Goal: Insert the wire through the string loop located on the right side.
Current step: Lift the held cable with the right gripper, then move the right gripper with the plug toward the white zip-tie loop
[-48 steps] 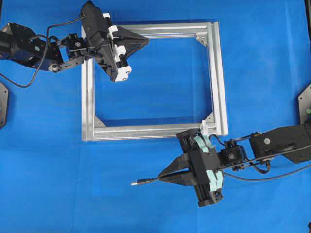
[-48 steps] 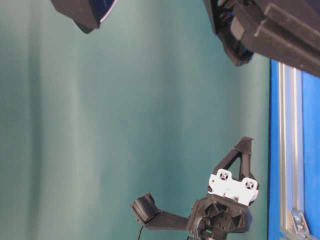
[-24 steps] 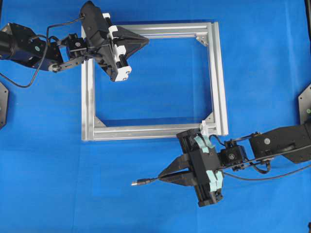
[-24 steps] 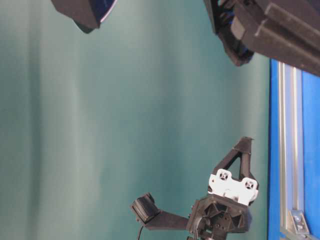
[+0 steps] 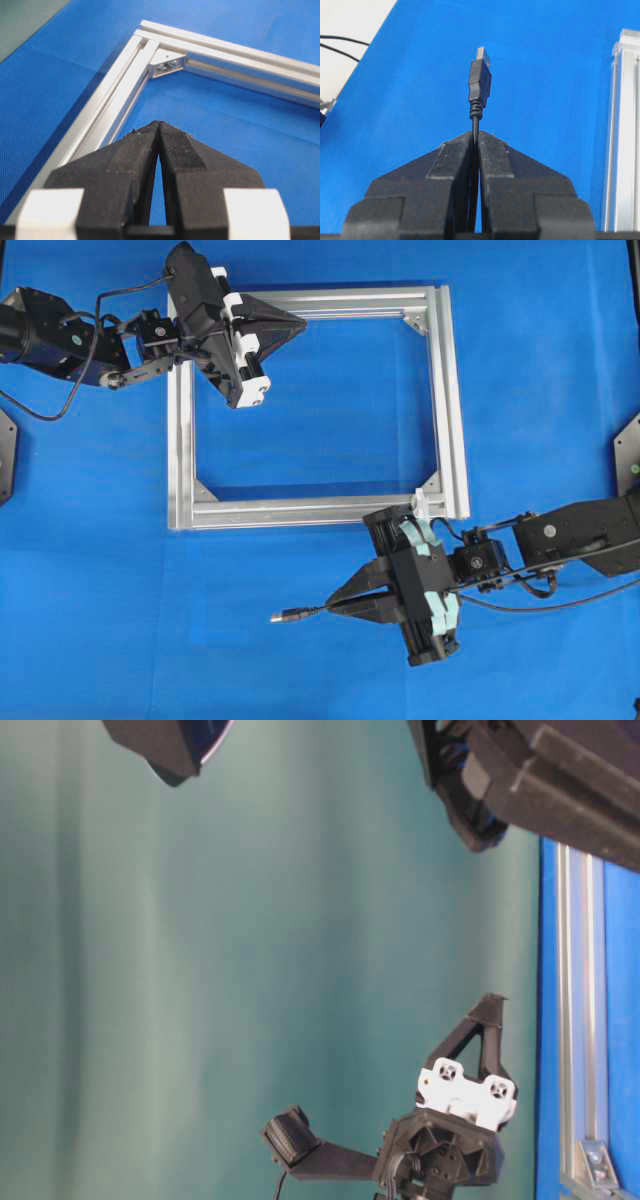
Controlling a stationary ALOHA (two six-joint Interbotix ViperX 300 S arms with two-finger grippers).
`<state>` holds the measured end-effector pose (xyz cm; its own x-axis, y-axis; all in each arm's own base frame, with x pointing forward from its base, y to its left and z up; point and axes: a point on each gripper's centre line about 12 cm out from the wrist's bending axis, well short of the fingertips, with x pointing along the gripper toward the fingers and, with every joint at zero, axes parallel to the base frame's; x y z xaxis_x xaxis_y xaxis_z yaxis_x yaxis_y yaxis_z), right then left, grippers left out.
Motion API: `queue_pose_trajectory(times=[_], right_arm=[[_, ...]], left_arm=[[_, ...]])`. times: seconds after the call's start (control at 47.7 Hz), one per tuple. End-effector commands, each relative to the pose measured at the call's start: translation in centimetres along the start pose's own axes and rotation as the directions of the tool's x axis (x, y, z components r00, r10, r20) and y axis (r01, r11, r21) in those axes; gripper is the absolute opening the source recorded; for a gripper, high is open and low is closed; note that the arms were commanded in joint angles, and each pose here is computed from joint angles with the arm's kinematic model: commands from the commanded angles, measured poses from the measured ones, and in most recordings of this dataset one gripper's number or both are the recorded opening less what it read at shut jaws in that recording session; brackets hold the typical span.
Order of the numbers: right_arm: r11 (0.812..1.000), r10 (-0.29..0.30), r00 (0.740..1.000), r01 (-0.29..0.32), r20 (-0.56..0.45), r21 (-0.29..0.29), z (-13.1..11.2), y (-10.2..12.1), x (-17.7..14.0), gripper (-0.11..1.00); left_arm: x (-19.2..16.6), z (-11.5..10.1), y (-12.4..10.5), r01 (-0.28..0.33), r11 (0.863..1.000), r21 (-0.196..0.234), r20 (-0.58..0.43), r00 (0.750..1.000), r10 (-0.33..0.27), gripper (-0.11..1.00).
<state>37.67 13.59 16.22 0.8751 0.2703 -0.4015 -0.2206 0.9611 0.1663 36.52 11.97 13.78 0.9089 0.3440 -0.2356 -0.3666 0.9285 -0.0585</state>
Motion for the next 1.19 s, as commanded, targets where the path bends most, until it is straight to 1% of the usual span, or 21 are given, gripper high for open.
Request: queue_pose_trajectory(times=[0.0,0.314,0.524,0.775,1.027,1.174], right_arm=[[1.000,0.010,0.999,-0.010,0.039,0.001,1.3,0.3,-0.4,-0.03],[1.000,0.010,0.999,-0.010,0.031,0.000,1.0,0.3,-0.8,-0.03],[1.000,0.004,1.000,-0.004,0.015,0.007,-0.2,0.0,-2.6,-0.03],[1.000,0.010,1.000,-0.010,-0.015,0.005,-2.4,-0.3,-6.6,-0.03],[1.000,0.029,0.999,-0.029,-0.030,0.009,-4.7,-0.5,-11.5,-0.03],[0.999,0.040,0.997,-0.040,-0.063,0.007,-5.8,-0.6,-13.7,-0.03]], left_arm=[[-0.1,1.7,0.0,0.002,1.000,-0.004,0.049,0.999,-0.001,0.01],[-0.1,1.6,0.0,0.001,1.000,-0.005,0.048,0.999,-0.001,0.01],[-0.2,1.5,0.0,0.001,1.000,-0.005,0.044,0.999,-0.001,0.01],[-0.2,1.5,0.0,0.001,1.000,-0.008,0.044,0.999,-0.001,0.01],[-0.3,1.5,0.0,0.001,1.000,-0.008,0.043,0.999,-0.001,0.01],[-0.3,1.5,-0.1,0.003,1.000,-0.009,0.040,0.999,-0.003,0.01]])
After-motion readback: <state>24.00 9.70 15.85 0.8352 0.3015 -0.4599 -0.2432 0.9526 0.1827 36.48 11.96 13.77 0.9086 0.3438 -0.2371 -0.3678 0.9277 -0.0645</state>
